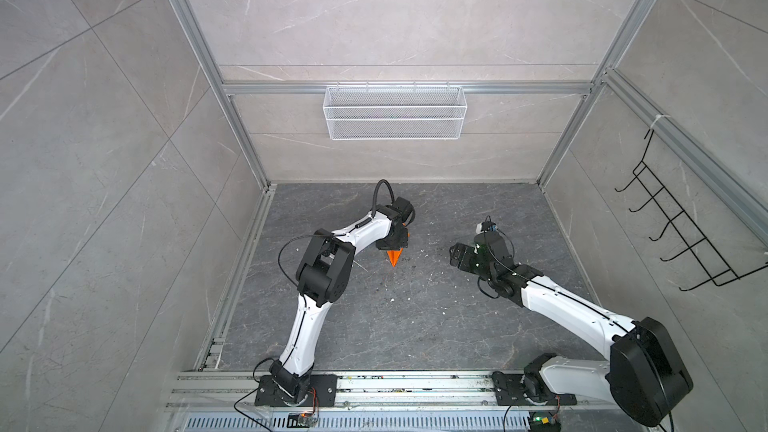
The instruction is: Fold a paper plane with a square sheet of paper (pick it up from the middle)
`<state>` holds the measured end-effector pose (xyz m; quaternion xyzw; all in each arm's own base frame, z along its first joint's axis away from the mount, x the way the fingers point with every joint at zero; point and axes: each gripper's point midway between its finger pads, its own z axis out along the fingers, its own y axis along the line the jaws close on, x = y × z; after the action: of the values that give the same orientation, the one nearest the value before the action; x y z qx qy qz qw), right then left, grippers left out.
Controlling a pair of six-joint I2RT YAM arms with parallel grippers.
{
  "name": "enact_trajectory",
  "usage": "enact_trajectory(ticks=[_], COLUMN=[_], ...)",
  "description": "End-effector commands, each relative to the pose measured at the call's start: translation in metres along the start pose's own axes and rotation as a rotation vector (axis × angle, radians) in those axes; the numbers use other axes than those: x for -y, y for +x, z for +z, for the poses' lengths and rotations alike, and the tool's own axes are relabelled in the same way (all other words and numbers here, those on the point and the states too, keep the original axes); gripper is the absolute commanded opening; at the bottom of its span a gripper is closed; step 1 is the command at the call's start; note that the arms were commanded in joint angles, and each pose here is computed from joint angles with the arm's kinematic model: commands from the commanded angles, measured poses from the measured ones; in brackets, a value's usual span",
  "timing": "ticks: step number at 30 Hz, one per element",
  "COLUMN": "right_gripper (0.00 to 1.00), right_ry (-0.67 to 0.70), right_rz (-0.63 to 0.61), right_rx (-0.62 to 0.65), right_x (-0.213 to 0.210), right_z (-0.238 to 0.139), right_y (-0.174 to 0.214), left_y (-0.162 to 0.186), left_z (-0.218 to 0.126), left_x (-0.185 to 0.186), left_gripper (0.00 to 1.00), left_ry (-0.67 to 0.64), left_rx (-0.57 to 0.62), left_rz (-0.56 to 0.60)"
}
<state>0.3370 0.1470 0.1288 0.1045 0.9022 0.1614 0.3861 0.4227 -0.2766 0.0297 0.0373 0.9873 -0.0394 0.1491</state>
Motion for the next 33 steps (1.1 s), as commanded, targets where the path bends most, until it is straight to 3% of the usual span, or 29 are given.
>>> enact_trajectory(ticks=[1,14,21,27,33], right_gripper=[0.87,0.88,0.98,0.99,0.99], right_ry=[0.018,0.024,0.071,0.094,0.194], right_rz=[0.020,0.045,0.011,-0.043,-0.158], right_rx=[-0.005,-0.002,0.083,0.173,0.339], right_x=[0.007,0.005,0.001,-0.003,0.017], right_z=[-0.003,-0.004,-0.023,-0.046,-0.070], right_y=[0.004,-0.002,-0.040,-0.078,-0.119], left_y=[0.001,0.008,-0.031,-0.051,-0.068], left_z=[-0.002,0.003,-0.059,-0.124,-0.192], left_x=[-0.004,0.002,0.017,0.016,-0.040], left_gripper=[0.13,0.18,0.36,0.58,0.80], left_ry=[-0.022,0.012,0.116,0.173,0.068], left_rx=[-0.034,-0.069,0.074,0.211,0.458], left_rz=[0.009,-0.013,-0.010,0.000,-0.023])
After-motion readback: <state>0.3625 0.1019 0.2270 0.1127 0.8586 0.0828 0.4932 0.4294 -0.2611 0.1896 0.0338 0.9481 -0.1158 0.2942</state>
